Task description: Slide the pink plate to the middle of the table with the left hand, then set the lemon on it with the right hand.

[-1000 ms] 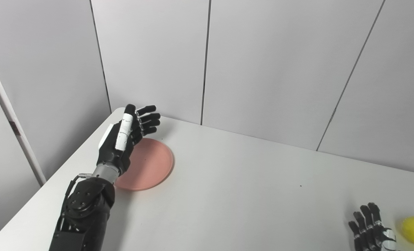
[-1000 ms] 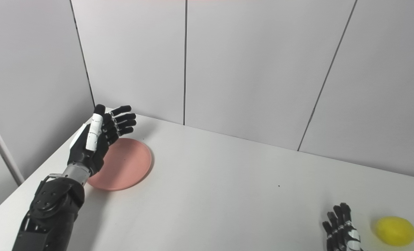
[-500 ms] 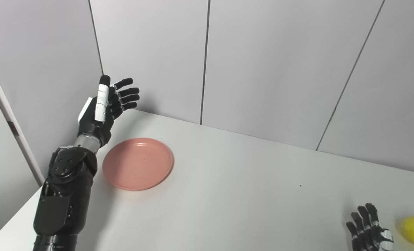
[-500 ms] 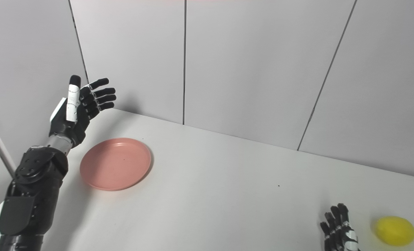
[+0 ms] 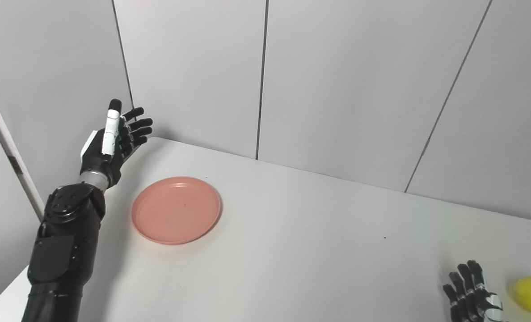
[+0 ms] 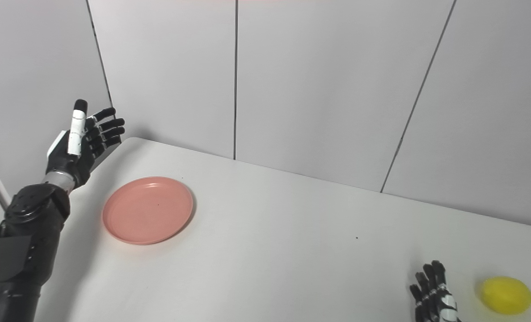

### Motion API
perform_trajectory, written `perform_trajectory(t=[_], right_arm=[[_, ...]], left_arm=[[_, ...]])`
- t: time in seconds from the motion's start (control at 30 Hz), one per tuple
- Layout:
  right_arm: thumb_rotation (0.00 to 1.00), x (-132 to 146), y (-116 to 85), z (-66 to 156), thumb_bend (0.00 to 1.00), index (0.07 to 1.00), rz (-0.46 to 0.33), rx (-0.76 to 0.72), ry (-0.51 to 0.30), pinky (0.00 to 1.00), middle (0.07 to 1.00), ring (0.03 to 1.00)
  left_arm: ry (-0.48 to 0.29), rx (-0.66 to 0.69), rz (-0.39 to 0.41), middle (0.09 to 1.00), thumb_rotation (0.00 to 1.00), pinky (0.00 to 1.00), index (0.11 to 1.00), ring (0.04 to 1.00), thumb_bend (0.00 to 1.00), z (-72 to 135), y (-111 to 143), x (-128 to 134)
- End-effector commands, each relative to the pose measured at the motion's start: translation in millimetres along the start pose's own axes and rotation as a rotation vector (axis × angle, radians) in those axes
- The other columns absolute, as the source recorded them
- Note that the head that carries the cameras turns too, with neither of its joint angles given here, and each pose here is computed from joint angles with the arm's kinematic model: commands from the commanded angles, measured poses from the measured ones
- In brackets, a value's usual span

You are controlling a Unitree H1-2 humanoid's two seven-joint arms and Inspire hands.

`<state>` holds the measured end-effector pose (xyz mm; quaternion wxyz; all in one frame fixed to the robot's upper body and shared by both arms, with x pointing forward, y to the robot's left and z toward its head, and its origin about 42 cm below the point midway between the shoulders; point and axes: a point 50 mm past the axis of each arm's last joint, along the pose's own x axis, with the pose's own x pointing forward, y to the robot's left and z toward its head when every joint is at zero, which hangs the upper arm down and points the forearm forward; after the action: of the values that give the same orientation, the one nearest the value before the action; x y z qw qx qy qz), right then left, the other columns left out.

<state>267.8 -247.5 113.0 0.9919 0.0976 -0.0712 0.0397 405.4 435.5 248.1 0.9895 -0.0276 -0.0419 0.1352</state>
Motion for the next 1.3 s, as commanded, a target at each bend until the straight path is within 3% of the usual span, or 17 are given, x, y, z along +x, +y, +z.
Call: perform_trajectory(t=[0.0, 0.4, 0.6, 0.77, 1.07, 1.27], right_arm=[[1.00, -17.9, 3.3, -24.5, 0.63, 1.000, -0.028, 0.041, 0.101, 1.00, 1.000, 1.000], [1.00, -17.8, 2.8, -24.1, 0.63, 1.000, -0.023, 0.041, 0.099, 1.00, 0.997, 1.000], [1.00, -18.4, 2.3, -24.2, 0.64, 1.000, -0.027, 0.035, 0.102, 1.00, 0.992, 1.000], [1.00, -18.8, 2.1, -23.5, 0.63, 1.000, -0.025, 0.030, 0.104, 1.00, 0.997, 1.000], [1.00, -19.7, 2.7, -22.3, 0.62, 1.000, -0.021, 0.032, 0.105, 1.00, 0.995, 1.000], [1.00, -18.9, 4.0, -22.5, 0.61, 1.000, -0.027, 0.032, 0.105, 1.00, 0.987, 1.000]], left_arm=[[-0.107, 0.022, 0.004, 0.757, 0.96, 0.86, 0.782, 0.794, 1.00, 28.5, 6.3, 10.2], [-0.001, 0.019, 0.039, 0.764, 0.93, 0.87, 0.815, 0.793, 1.00, -19.2, 19.2, 16.6], [0.068, 0.004, 0.049, 0.790, 0.97, 0.89, 0.814, 0.817, 1.00, -50.2, 26.1, 20.5], [0.092, 0.005, 0.051, 0.784, 0.98, 0.87, 0.798, 0.814, 0.95, -60.2, 24.4, 17.7], [0.113, 0.026, 0.025, 0.799, 0.97, 0.86, 0.798, 0.815, 1.00, -72.1, 22.2, 17.5], [0.116, 0.004, 0.004, 0.761, 0.93, 0.85, 0.791, 0.796, 1.00, -78.8, 16.3, 12.3]])
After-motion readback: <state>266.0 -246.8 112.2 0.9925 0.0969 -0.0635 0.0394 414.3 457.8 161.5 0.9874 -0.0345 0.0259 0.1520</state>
